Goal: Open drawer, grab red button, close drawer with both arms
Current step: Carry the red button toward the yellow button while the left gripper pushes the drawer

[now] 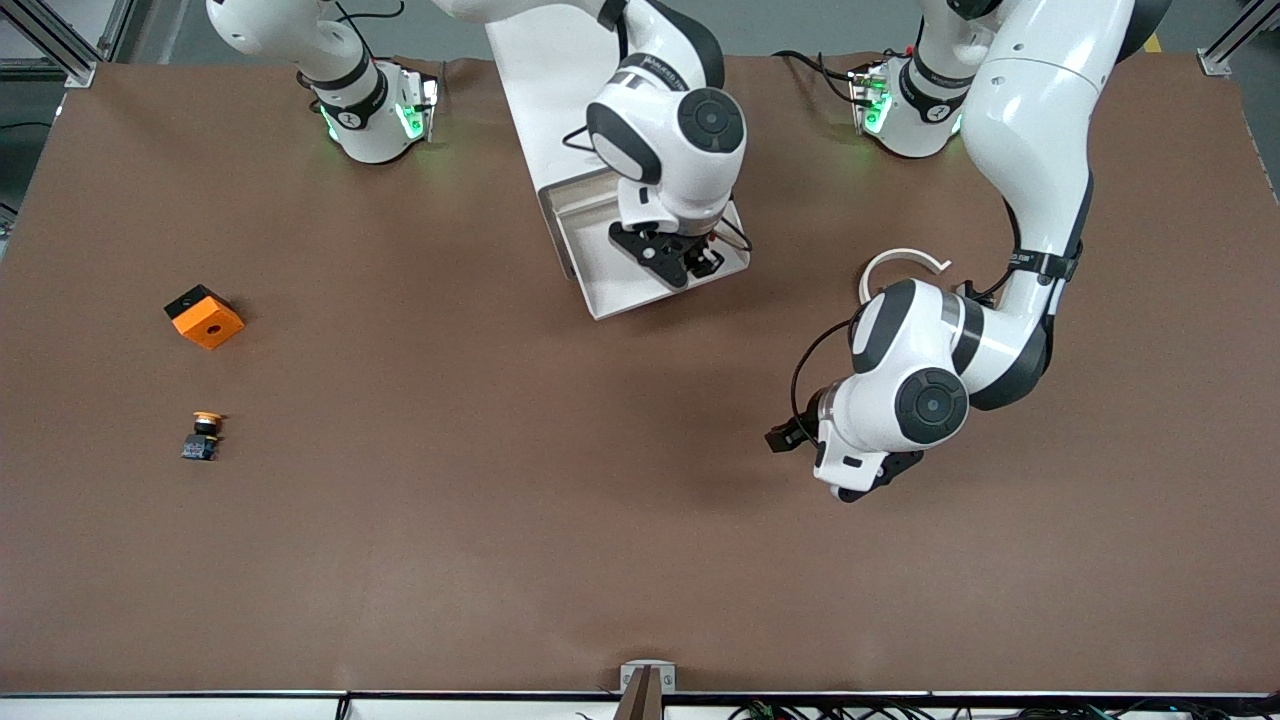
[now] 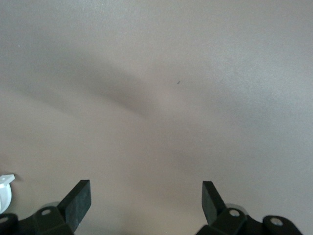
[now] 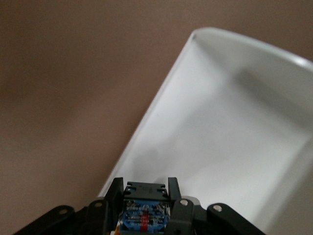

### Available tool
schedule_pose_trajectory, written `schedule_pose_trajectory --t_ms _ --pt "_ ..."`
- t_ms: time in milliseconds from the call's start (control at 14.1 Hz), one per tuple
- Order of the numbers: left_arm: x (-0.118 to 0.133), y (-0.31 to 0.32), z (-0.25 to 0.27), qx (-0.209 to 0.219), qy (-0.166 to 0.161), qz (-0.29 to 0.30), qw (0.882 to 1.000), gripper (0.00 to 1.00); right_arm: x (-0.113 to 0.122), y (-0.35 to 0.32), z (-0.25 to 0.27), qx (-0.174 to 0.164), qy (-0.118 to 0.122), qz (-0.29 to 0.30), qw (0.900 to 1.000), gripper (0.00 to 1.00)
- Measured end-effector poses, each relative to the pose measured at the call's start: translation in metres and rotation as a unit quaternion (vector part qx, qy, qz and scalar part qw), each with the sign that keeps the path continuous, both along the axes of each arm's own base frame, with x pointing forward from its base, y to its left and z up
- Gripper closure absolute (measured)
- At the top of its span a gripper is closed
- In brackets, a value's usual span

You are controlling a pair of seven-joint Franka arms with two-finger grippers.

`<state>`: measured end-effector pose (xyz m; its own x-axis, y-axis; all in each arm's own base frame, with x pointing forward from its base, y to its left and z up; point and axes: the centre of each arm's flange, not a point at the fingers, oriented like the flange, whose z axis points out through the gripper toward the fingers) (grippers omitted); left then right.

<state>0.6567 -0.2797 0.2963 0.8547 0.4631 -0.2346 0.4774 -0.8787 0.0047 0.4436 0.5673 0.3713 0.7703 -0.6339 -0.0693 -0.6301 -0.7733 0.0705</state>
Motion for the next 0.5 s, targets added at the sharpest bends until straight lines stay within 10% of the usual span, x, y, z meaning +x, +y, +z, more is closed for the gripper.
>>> schedule_pose_trajectory --t_ms 497 --pt "-0.019 -0.029 0.018 0.002 -0.021 -0.031 0.999 0.0 0.137 -0.16 0.072 0.057 0.007 0.117 0.991 0.59"
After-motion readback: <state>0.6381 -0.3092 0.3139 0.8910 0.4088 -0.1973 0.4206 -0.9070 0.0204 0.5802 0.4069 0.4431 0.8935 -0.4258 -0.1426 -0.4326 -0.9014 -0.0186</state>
